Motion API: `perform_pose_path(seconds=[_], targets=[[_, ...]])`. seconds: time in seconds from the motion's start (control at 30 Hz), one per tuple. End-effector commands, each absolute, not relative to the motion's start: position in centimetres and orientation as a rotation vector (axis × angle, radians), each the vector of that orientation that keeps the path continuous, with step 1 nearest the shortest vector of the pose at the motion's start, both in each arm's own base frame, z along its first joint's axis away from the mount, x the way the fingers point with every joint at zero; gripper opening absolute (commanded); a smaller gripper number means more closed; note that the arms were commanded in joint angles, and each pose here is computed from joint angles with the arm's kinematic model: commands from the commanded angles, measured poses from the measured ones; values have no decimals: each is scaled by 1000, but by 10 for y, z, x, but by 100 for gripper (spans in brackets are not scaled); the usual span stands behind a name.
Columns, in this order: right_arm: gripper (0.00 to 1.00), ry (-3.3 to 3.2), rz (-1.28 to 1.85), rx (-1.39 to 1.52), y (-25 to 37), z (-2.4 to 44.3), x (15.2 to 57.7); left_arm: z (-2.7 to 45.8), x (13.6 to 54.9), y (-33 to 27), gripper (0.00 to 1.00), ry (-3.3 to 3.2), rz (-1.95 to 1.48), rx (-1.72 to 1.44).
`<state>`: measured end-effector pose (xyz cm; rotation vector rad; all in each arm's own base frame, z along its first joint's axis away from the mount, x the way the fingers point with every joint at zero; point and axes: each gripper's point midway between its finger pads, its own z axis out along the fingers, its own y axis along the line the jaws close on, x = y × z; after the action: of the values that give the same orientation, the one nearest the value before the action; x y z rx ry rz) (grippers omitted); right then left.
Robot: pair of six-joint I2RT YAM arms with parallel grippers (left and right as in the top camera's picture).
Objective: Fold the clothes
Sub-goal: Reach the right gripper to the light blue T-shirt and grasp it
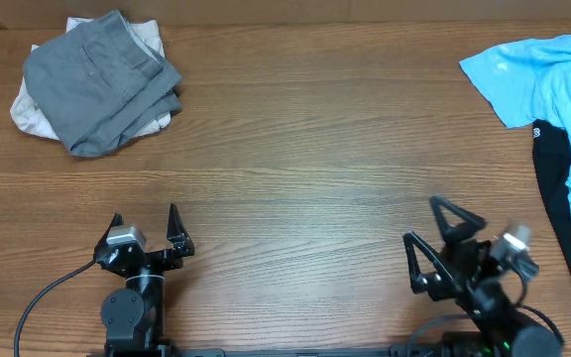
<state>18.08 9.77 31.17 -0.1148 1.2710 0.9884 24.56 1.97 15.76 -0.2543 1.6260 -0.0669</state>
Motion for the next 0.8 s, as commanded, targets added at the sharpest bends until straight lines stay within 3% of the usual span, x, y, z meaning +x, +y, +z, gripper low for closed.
perform_pose_path(seconds=[0.0, 0.23, 0.4, 0.6, 0.77], targets=[[100, 1215, 855, -127, 88, 350, 174, 158, 245, 22, 100, 1619, -46, -245], [100, 1444, 486, 74, 40, 366, 228, 159, 245, 22, 100, 1618, -46, -245], [100, 1774, 192, 402, -20, 332, 296, 159, 245, 22, 100, 1618, -46, -244], [100, 2105, -8, 488, -70, 296, 379, 158, 245, 22, 100, 1619, -46, -245], [100, 2307, -58, 604, -106, 255, 422, 158, 245, 22, 100, 1619, -46, -245]])
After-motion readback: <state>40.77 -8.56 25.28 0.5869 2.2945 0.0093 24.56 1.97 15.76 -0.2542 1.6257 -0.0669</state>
